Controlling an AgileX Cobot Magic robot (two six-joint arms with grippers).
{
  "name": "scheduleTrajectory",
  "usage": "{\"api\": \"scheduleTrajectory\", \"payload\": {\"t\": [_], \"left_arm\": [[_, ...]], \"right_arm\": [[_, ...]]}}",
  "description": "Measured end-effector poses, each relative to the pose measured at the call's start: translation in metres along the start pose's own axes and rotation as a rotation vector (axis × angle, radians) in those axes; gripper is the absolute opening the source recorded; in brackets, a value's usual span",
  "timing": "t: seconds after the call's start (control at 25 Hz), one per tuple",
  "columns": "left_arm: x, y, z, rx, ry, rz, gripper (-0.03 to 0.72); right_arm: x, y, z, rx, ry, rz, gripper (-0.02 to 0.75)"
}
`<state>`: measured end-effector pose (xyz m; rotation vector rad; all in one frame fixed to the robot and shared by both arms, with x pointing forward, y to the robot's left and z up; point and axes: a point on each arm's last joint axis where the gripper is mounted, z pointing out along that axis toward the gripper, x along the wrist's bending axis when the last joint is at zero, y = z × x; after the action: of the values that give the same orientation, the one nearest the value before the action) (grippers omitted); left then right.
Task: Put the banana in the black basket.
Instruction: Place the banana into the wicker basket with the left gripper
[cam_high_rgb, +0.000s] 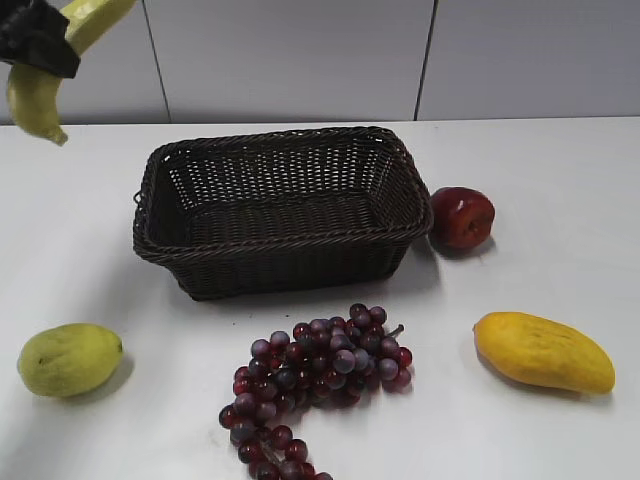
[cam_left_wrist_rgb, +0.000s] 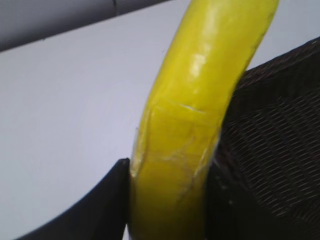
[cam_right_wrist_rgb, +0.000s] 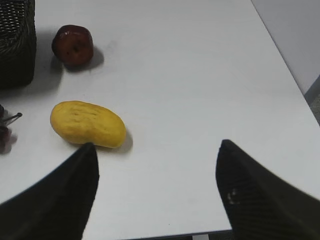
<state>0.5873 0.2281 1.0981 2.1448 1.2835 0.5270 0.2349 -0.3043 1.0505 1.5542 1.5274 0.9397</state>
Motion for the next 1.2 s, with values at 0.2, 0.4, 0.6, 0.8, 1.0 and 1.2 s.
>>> {"api": "scheduleTrajectory", "payload": {"t": [0.2, 0.4, 0.6, 0.8, 1.0, 1.2], "left_arm": [[-0.046, 0.017, 0.007, -0.091, -0.060, 0.096, 0.312], [-0.084, 0.025, 0.032, -0.148, -0.102, 0.167, 0.312], [-0.102, 0.018, 0.069, -0.101, -0.119, 0.217, 0.312], [-0.105, 0.003, 0.105, -0.010, -0.116, 0.259, 0.312], [-0.104, -0.005, 0.120, 0.039, -0.085, 0.350, 0.312], [-0.105, -0.005, 0.120, 0.040, -0.083, 0.361, 0.313]], "right_arm": [[0.000, 0.000, 0.000, 0.000, 0.000, 0.000, 0.583], [0.000, 0.000, 0.000, 0.000, 0.000, 0.000, 0.583], [0.000, 0.000, 0.000, 0.000, 0.000, 0.000, 0.583], [0.000, 0.000, 0.000, 0.000, 0.000, 0.000, 0.583], [0.000, 0.000, 0.000, 0.000, 0.000, 0.000, 0.583], [0.000, 0.000, 0.000, 0.000, 0.000, 0.000, 0.583]]}}
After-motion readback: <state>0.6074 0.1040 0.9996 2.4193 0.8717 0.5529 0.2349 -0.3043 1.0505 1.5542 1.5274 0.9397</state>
